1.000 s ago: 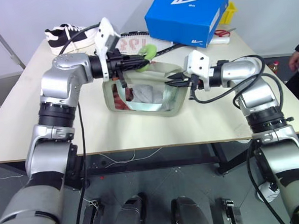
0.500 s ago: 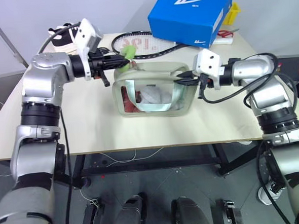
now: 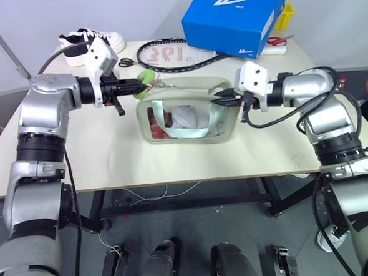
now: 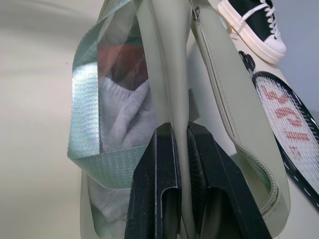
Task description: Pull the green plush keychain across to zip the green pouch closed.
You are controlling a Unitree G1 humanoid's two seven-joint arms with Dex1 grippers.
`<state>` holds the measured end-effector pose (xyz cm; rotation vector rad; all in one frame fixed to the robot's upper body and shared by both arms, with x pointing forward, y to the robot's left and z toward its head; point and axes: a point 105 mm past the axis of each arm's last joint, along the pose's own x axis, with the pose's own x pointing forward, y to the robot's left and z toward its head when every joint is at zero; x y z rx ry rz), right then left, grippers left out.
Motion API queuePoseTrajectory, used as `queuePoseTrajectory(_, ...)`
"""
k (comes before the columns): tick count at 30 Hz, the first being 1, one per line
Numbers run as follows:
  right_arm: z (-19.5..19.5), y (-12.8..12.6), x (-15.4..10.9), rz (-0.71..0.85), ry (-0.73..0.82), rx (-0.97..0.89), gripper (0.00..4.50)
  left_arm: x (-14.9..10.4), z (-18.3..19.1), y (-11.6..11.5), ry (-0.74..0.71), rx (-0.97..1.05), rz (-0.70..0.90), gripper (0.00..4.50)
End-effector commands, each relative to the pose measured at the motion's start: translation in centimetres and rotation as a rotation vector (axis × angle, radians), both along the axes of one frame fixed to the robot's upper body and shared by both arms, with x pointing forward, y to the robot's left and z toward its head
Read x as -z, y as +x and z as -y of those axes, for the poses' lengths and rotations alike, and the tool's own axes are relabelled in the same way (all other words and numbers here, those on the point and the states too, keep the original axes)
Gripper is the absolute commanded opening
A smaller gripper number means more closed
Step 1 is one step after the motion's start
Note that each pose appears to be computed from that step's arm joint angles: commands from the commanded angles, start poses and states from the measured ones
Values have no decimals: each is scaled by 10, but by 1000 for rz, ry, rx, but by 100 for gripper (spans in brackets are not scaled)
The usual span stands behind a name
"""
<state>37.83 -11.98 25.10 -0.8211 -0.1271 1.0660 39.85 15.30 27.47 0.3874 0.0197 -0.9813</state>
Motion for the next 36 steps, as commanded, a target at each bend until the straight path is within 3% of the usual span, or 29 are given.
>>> queuePoseTrajectory(1, -4, -2, -20, 64, 32, -21, 0, -21, 10, -3, -44, 26, 73, 145)
queuePoseTrajectory(7, -6, 0, -20, 62, 33, -24, 0, -24, 23, -10, -67, 84, 58, 447)
queuePoseTrajectory(13, -5, 0, -19, 62, 28, -24, 0, -34, 6, -19, -24, 73, 66, 447)
queuePoseTrajectory(18, -2, 1, -19, 60, 28, -17, 0, -46, -35, -31, 49, 5, 72, 447)
queuePoseTrajectory(24, -4, 2, -18, 56, 28, -26, 0, -9, -39, -34, 73, -19, 3, 447)
queuePoseTrajectory(28, -8, 2, -19, 55, 26, -36, 0, 15, -27, -26, -3, -51, -34, 447)
queuePoseTrajectory(34, -9, 0, -17, 50, 17, -44, 0, 23, -14, -14, -47, -81, -25, 447)
queuePoseTrajectory(36, -9, -1, -17, 49, 16, -45, 0, 22, -11, -12, -69, -79, -24, 394)
